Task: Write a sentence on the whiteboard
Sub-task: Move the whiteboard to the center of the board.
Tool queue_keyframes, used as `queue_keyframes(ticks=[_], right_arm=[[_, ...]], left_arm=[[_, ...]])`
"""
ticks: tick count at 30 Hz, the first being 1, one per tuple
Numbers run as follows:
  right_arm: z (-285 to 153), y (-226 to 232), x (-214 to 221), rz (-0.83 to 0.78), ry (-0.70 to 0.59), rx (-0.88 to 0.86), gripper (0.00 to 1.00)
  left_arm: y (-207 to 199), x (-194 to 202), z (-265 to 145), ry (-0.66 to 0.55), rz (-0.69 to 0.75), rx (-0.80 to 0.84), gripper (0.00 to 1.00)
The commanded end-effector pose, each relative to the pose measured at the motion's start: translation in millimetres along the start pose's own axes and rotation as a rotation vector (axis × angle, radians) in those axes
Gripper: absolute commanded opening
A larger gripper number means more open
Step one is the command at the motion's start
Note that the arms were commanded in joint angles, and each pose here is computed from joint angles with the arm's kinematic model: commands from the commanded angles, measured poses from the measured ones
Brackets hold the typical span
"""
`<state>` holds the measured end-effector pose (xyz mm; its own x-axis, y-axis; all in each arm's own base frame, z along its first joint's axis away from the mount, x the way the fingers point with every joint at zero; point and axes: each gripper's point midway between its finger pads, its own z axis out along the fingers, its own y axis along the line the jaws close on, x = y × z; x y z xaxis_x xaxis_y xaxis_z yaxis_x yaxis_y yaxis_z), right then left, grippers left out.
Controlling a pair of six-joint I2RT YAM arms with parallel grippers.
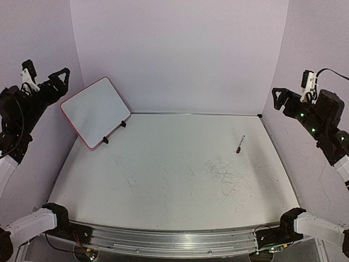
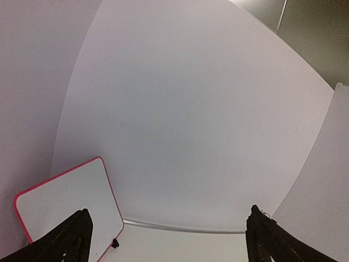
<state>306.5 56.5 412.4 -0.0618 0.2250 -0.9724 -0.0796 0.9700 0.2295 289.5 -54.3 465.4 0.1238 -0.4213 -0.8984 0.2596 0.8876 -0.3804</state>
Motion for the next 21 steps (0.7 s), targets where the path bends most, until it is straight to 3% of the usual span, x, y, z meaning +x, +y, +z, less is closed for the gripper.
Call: queue_keyframes(ticks=[1, 13, 17, 21], right_arm=[[8, -8, 8, 0.009, 0.022, 0.049, 0.98], [21, -28, 44, 0.036, 0.062, 0.144, 0.98], [28, -16, 54, 0.044, 0.103, 0.077, 0.98], [35, -5, 62, 0.056, 0.135, 0.02, 0.98]], left_arm=[[11, 88, 15, 0.276, -0.033, 0.038, 0.99], [81, 228, 12, 0.609, -0.218, -0.229, 0.98], [91, 274, 9, 0.729, -0.313, -0.287, 0.9], [92, 310, 8, 0.767, -0.33, -0.414, 0.92]])
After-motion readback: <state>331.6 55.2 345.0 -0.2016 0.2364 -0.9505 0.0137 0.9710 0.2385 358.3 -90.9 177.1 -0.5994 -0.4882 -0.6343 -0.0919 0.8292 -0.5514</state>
